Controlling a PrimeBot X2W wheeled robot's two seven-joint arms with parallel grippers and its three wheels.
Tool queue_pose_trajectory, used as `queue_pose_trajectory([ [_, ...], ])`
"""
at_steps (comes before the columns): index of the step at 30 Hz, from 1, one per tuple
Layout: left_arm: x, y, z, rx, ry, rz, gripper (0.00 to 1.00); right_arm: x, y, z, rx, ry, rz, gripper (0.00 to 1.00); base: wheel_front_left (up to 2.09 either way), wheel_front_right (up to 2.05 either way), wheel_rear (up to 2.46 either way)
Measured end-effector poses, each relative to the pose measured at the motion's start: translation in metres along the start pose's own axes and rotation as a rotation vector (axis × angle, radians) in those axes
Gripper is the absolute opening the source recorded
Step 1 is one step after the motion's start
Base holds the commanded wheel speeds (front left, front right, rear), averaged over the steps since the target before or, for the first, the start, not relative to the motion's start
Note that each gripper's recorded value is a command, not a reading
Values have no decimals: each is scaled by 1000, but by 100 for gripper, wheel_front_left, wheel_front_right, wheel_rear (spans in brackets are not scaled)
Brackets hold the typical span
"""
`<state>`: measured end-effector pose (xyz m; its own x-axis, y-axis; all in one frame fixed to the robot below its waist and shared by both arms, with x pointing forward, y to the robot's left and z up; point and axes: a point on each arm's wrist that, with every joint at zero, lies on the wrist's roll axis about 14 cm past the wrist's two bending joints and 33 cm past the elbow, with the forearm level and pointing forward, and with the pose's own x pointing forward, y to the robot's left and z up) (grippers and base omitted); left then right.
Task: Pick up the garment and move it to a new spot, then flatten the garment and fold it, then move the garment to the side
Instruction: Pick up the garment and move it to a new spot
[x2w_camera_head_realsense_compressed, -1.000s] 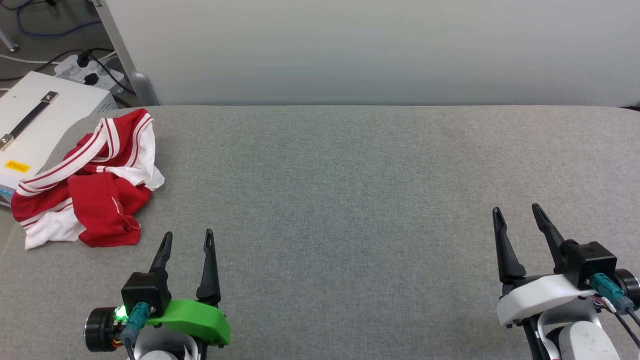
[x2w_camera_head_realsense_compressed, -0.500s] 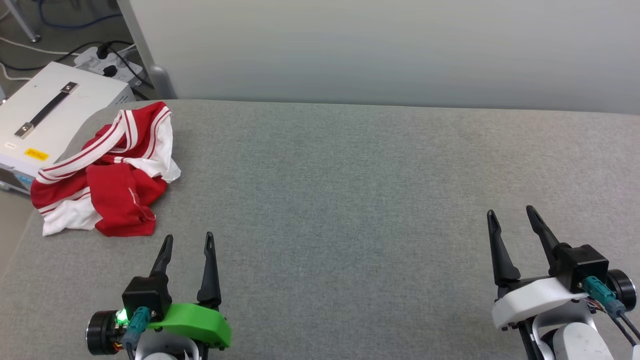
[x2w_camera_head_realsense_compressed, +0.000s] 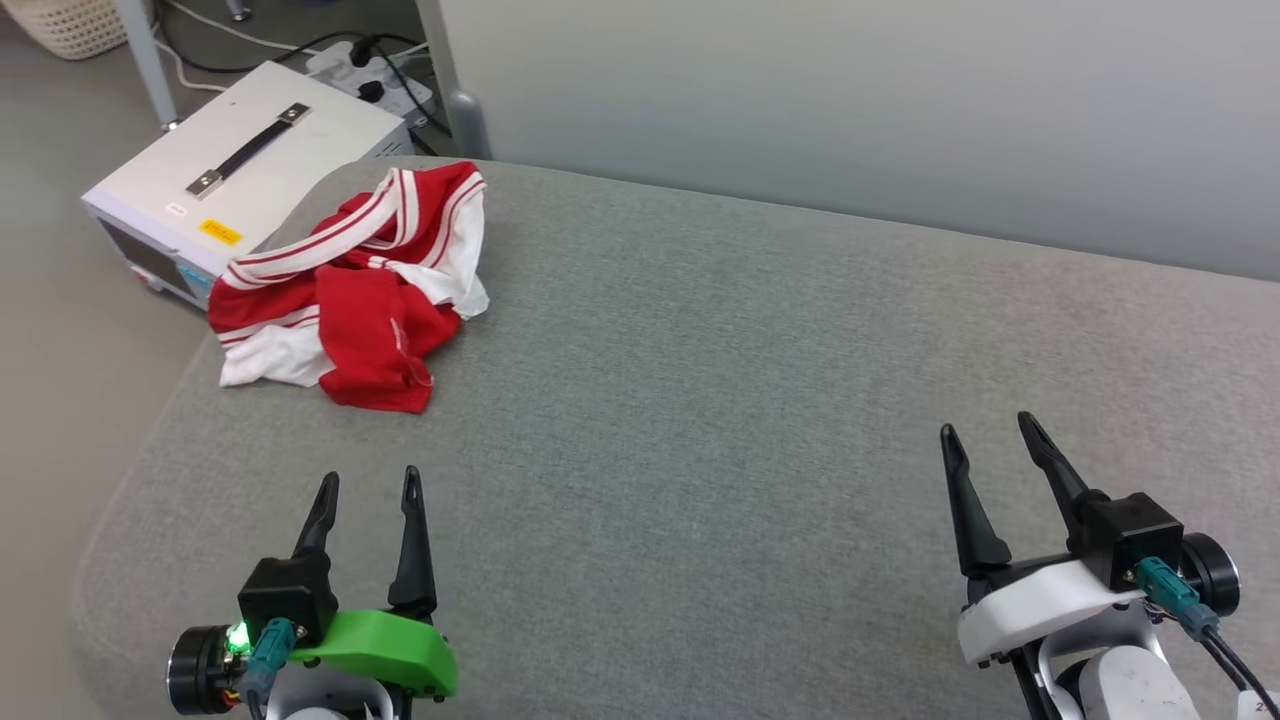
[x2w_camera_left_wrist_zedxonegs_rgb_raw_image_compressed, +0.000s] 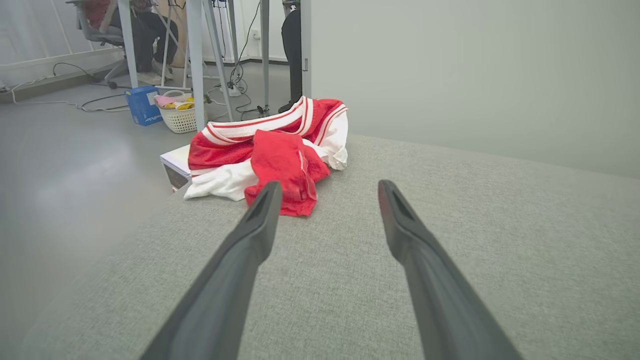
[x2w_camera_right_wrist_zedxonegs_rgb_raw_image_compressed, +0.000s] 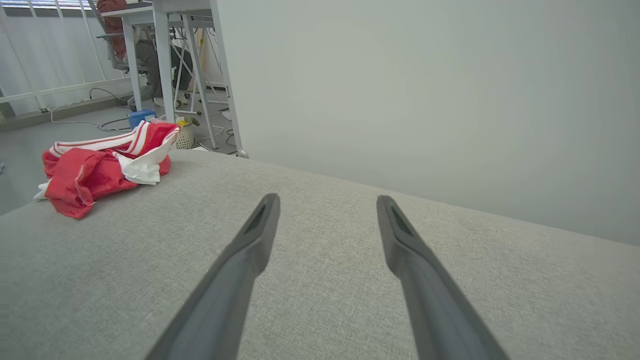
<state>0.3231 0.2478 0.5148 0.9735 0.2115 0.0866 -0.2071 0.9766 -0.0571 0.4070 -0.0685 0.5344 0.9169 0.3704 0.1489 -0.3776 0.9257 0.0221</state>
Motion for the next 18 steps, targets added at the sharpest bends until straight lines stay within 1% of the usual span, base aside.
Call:
queue_pose_trajectory([
  [7, -16, 24, 4, 23, -6, 72, 100, 15, 32, -2, 15, -2, 97, 100, 0, 0, 0],
  [18, -35, 48, 10, 33, -17, 152, 100, 32, 64, -2, 26, -10, 190, 100, 0, 0, 0],
])
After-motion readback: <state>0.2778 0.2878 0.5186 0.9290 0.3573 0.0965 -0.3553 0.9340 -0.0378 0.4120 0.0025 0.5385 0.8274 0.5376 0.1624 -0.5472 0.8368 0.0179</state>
